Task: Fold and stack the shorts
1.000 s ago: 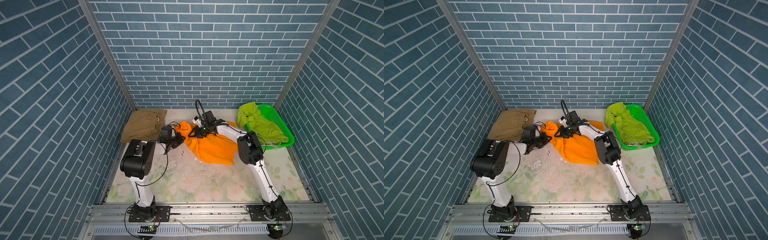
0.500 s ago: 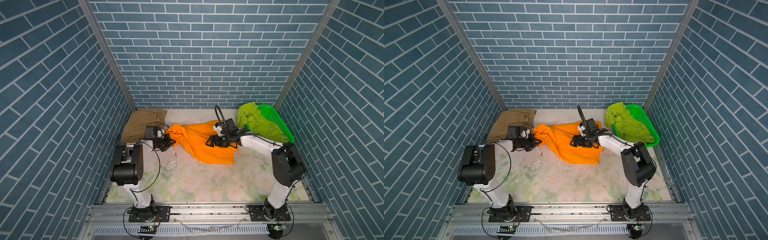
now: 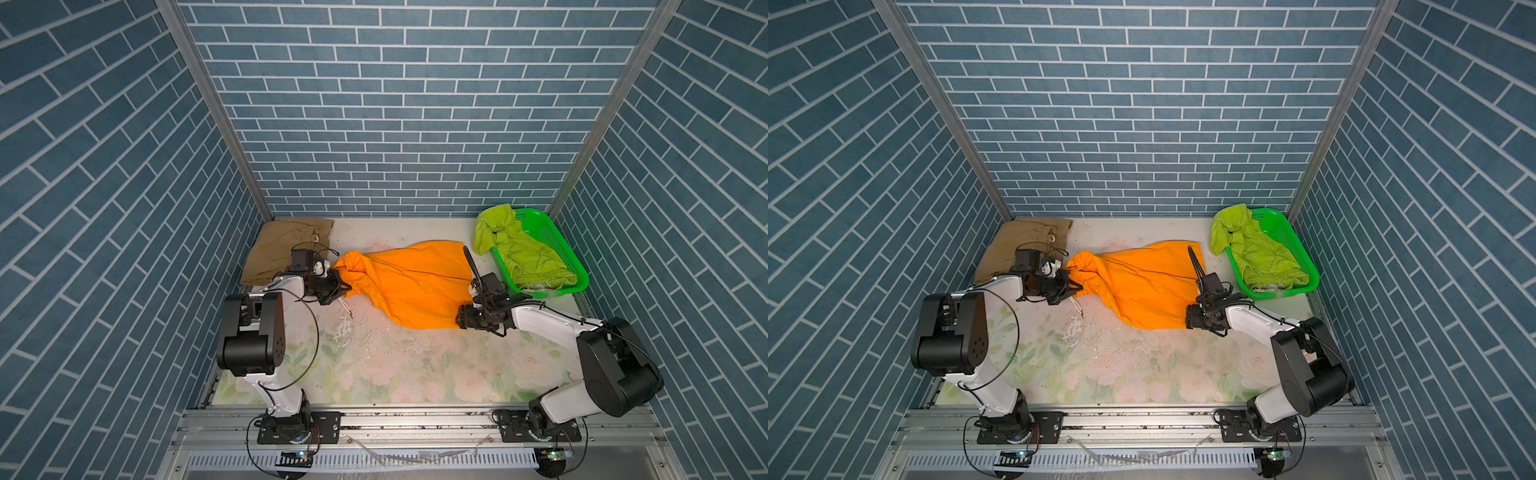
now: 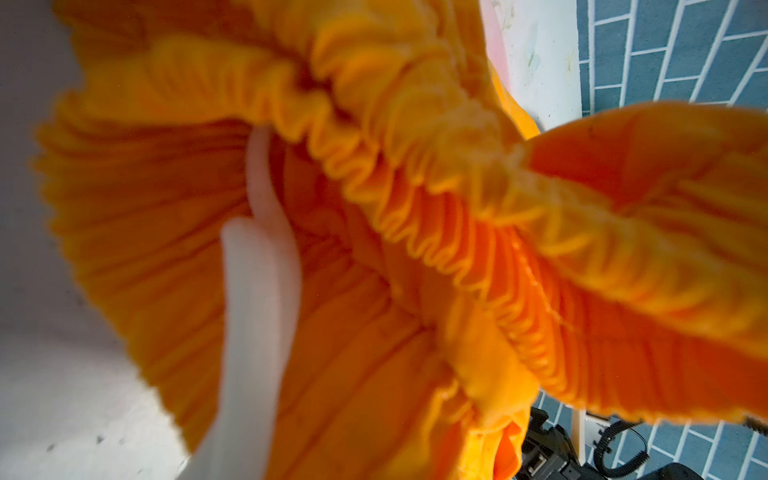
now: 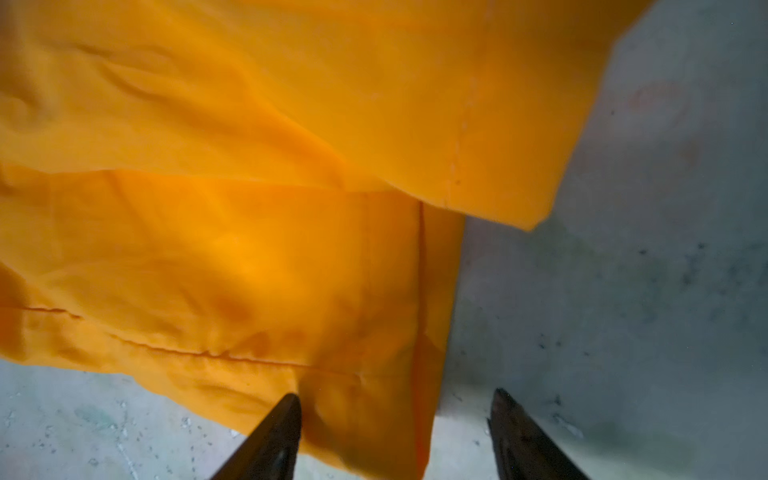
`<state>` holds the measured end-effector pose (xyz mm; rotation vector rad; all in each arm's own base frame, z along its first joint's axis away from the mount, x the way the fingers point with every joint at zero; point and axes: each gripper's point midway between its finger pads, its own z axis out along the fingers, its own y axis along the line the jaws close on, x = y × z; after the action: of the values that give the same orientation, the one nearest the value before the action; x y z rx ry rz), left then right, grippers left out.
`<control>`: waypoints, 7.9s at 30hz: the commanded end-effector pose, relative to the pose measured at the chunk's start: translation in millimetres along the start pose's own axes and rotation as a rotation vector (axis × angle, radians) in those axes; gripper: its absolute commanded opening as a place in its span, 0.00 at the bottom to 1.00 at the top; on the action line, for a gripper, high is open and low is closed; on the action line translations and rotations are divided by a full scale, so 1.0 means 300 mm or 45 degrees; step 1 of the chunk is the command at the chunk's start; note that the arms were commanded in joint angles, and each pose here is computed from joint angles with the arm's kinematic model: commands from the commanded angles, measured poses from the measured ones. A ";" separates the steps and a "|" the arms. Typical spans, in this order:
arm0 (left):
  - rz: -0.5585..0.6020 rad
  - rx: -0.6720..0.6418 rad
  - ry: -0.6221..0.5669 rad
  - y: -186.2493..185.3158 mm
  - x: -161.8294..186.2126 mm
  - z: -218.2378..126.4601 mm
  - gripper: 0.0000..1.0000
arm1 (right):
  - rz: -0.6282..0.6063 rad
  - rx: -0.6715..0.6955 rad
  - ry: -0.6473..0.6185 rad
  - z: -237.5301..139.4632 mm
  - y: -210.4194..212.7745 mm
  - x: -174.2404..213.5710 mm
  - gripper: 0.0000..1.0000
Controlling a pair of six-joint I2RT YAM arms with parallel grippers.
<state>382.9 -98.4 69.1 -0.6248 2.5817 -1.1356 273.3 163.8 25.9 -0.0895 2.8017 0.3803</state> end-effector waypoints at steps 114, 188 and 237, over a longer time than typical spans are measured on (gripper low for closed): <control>1.137 -0.794 -0.683 -0.378 -0.388 -0.445 0.00 | 0.129 -0.303 -0.632 -0.492 -0.027 -0.970 0.00; 0.205 -0.483 -0.388 0.175 0.004 -0.201 1.00 | 0.213 -0.250 -0.191 -0.126 -0.047 -0.339 0.99; 0.284 -0.237 -0.337 -0.018 0.087 -0.141 1.00 | 0.200 -0.262 -0.294 0.003 -0.057 -0.663 0.68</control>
<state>347.1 -85.9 90.8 -0.5042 2.4474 -0.7438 448.9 142.9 84.5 0.1416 2.5367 0.6271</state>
